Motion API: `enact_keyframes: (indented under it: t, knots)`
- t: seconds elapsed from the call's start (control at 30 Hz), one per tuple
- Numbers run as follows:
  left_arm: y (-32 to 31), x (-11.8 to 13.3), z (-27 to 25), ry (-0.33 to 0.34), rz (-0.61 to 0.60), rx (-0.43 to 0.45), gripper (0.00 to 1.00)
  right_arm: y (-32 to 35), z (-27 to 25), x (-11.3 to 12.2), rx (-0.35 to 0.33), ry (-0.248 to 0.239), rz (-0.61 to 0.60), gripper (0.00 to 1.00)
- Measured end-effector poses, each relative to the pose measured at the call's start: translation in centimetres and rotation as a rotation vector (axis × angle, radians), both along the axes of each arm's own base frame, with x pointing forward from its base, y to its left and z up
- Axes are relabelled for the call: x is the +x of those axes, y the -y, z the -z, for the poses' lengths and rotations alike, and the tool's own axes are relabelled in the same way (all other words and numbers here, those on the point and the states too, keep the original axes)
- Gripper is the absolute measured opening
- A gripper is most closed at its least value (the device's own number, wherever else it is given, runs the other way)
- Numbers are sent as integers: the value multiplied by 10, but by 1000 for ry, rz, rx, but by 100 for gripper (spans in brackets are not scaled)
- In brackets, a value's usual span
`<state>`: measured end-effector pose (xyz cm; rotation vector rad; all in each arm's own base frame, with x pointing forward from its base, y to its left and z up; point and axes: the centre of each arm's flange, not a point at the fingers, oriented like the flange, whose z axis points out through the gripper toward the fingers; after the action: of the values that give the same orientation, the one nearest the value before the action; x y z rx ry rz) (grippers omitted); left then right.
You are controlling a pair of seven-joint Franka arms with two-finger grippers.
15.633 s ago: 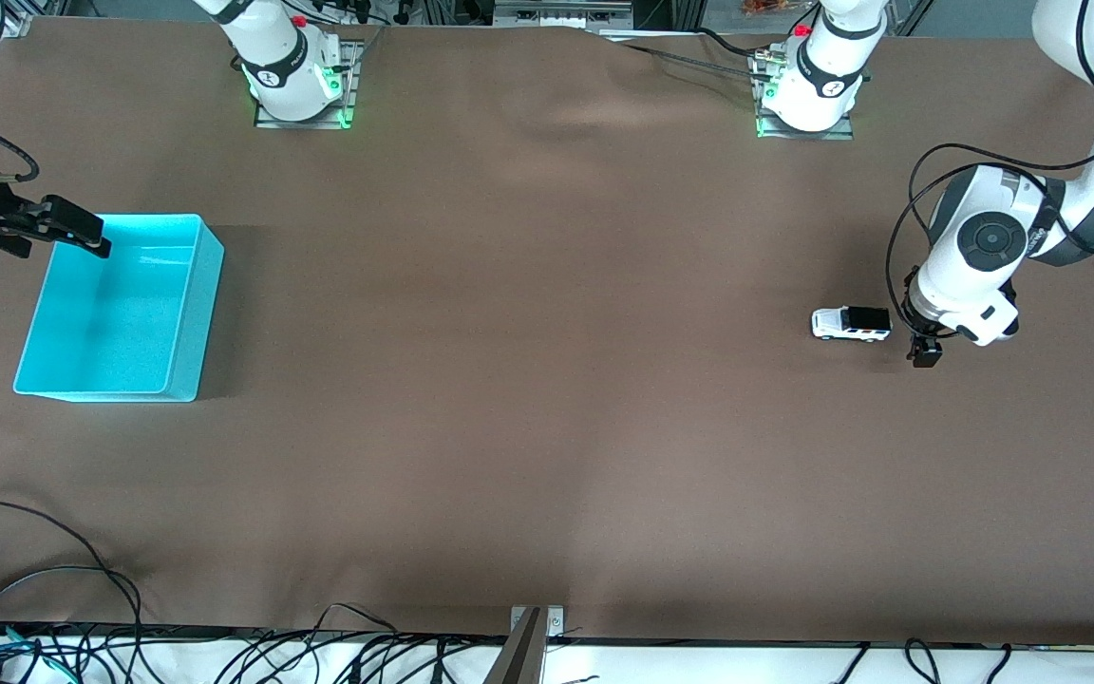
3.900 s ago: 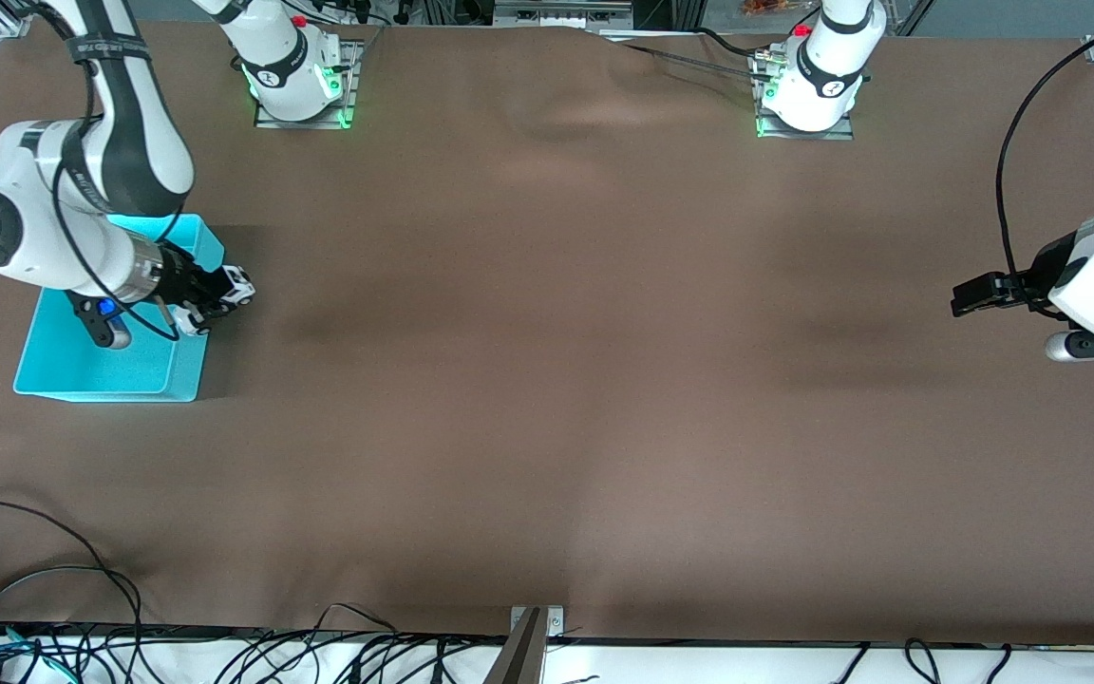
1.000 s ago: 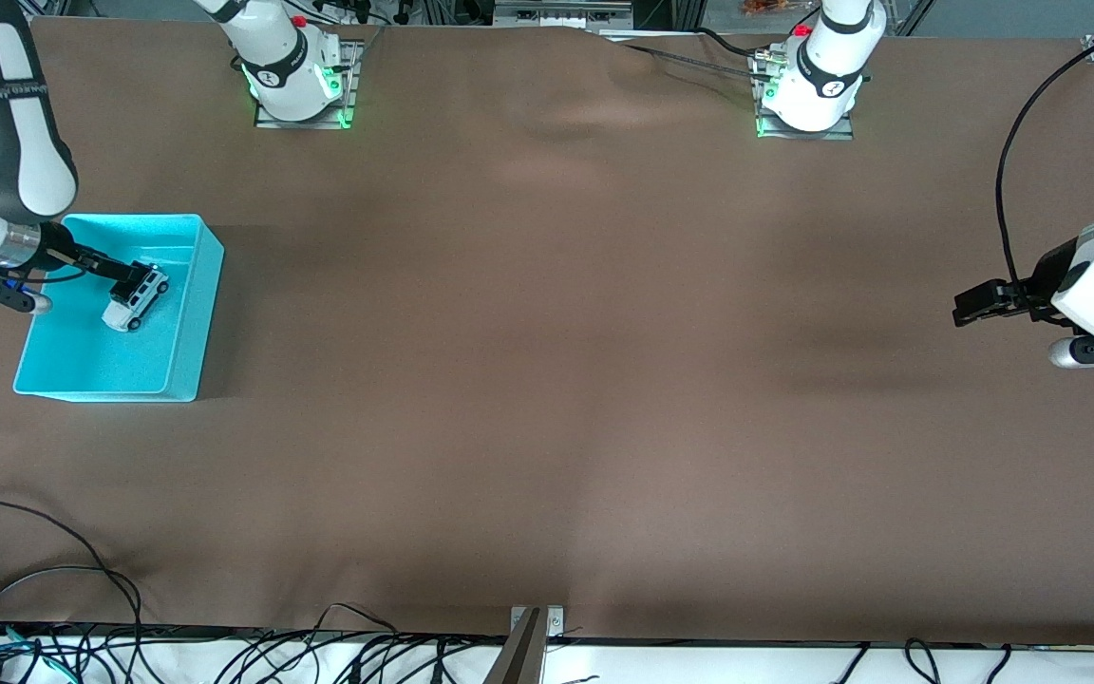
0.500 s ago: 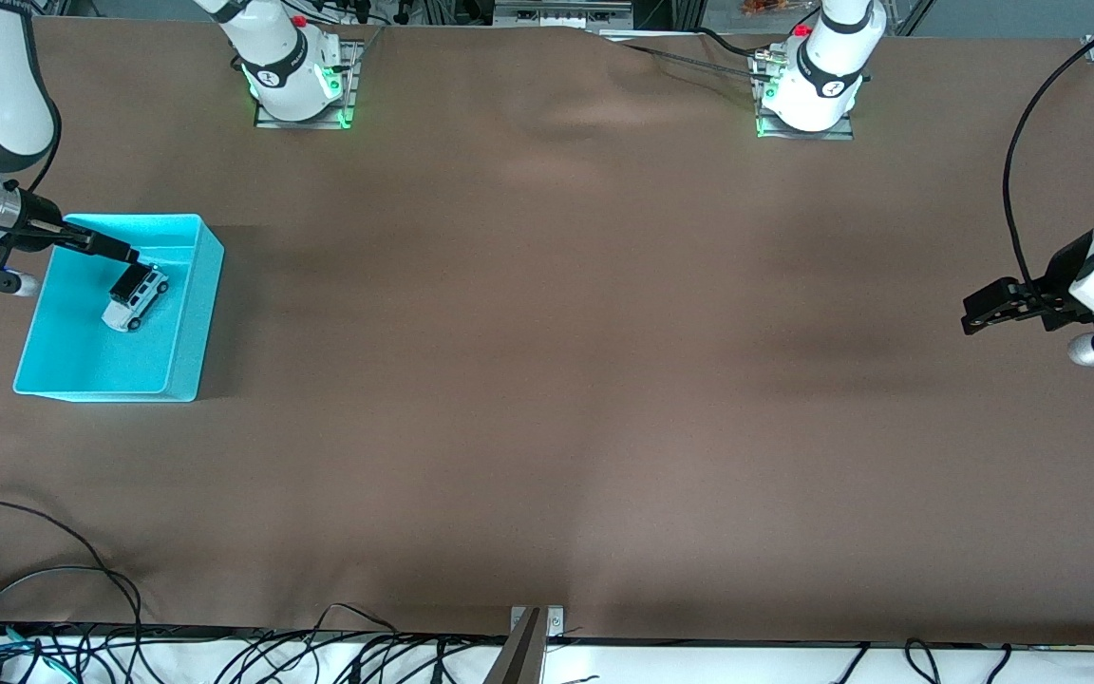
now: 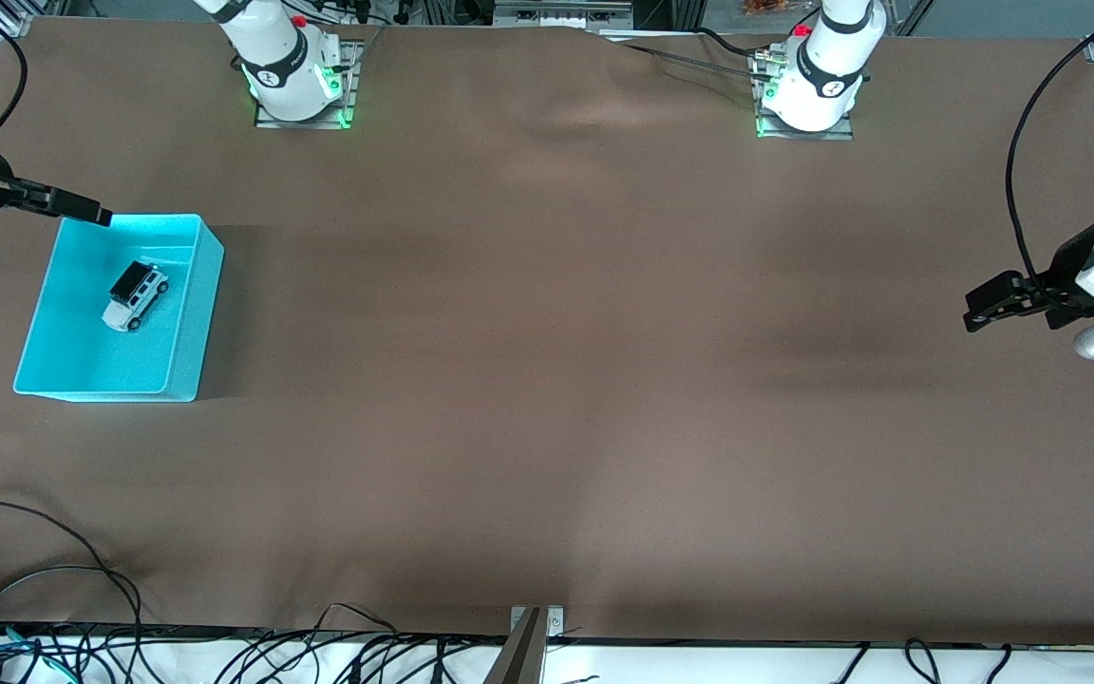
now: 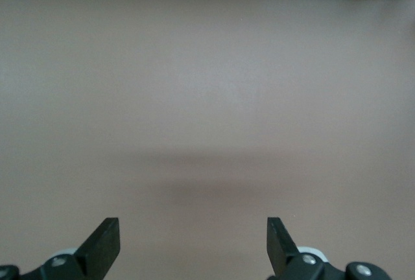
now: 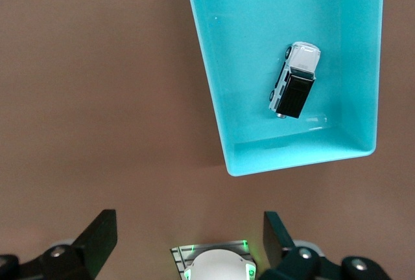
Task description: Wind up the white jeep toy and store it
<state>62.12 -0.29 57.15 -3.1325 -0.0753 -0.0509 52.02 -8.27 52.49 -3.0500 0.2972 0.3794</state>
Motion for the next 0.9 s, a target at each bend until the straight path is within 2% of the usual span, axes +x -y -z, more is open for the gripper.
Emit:
enact_keyframes:
  t: [0.33,0.6,0.9]
  knots:
    - [0,-4,-5,-3,-1,0,100,-51,-56,9,-10,56,-89,100]
    - [-1,-4,-5,-5,-1,0,100,-92,-68,14,-32,88,-71,100]
    - [-1,-4,-5,-6,-1,0,100,-101,-72,28,-40,186,-44,100]
